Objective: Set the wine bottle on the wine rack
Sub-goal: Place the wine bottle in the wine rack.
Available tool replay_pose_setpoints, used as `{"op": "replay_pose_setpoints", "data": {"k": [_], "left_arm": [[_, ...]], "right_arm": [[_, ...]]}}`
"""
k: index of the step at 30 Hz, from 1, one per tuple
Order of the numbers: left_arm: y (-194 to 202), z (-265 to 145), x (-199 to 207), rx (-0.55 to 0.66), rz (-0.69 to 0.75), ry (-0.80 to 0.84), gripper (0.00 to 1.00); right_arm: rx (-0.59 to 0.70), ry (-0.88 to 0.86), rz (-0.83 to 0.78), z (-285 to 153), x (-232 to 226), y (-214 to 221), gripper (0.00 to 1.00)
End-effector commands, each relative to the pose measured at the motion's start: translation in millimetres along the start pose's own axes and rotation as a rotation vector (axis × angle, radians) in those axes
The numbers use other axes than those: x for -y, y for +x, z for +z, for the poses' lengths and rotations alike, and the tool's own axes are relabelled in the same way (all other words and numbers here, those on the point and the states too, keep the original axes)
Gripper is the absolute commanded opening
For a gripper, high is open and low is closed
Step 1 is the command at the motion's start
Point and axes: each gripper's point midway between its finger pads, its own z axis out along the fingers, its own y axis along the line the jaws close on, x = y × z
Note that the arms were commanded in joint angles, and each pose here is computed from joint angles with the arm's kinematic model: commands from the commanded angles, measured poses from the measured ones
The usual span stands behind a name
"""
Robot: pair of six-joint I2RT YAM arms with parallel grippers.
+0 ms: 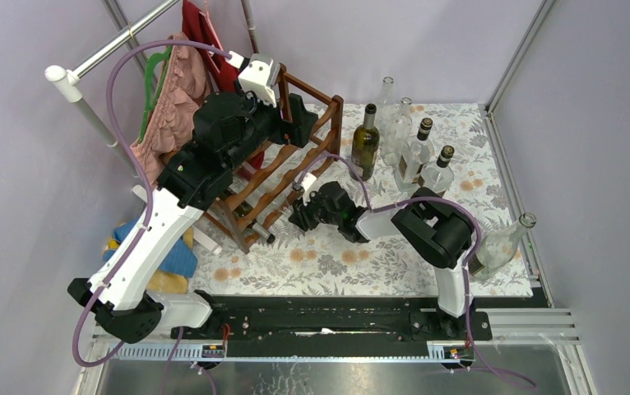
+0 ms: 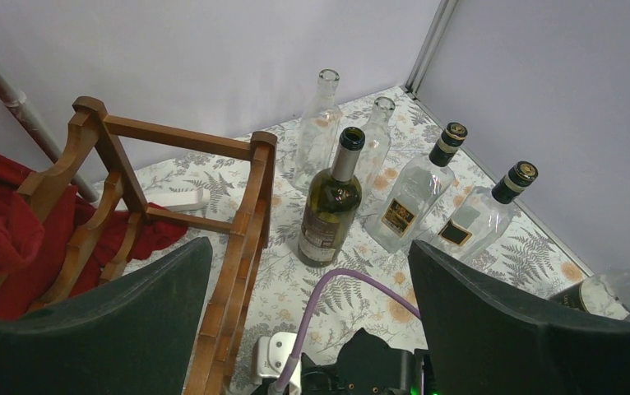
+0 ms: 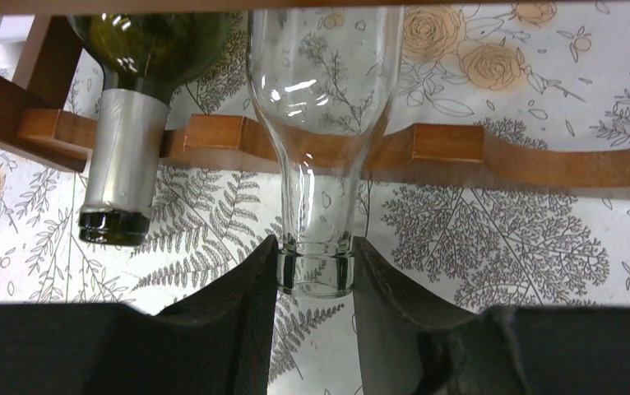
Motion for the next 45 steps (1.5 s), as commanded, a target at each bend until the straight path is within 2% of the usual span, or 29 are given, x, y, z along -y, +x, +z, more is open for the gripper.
{"op": "replay_pose_setpoints", "data": {"k": [1,18,26,30,36,45], "left_arm": [[-15,-4,-1,0.033,0.005,0.001,0.96],[-9,5,-2,0.005,0.014,0.018,0.96],[-11,7,-1,0.003,0.014,0.028,0.96],[-11,8,0,-0.003,0.013,0.030,0.96],[-13,12,0,-0.005,0.009,0.034,0.96],[-21,7,6,0.012,-0.009,0.061,0.96]], "right_arm": [[0.017,-0.032,-0.001,12,-13,-5,0.00],[-0.046,-0.032,0.009,22,-13,23,0.00],[0.011,-0.017,0.044,30,-15,4,0.00],[0.041,-0.009,0.088,34,-19,-5,0.03],[0.071,0.007,0.130,36,-20,-13,0.21],[0.086,0.011,0.093,28,-20,-23,0.68]]}}
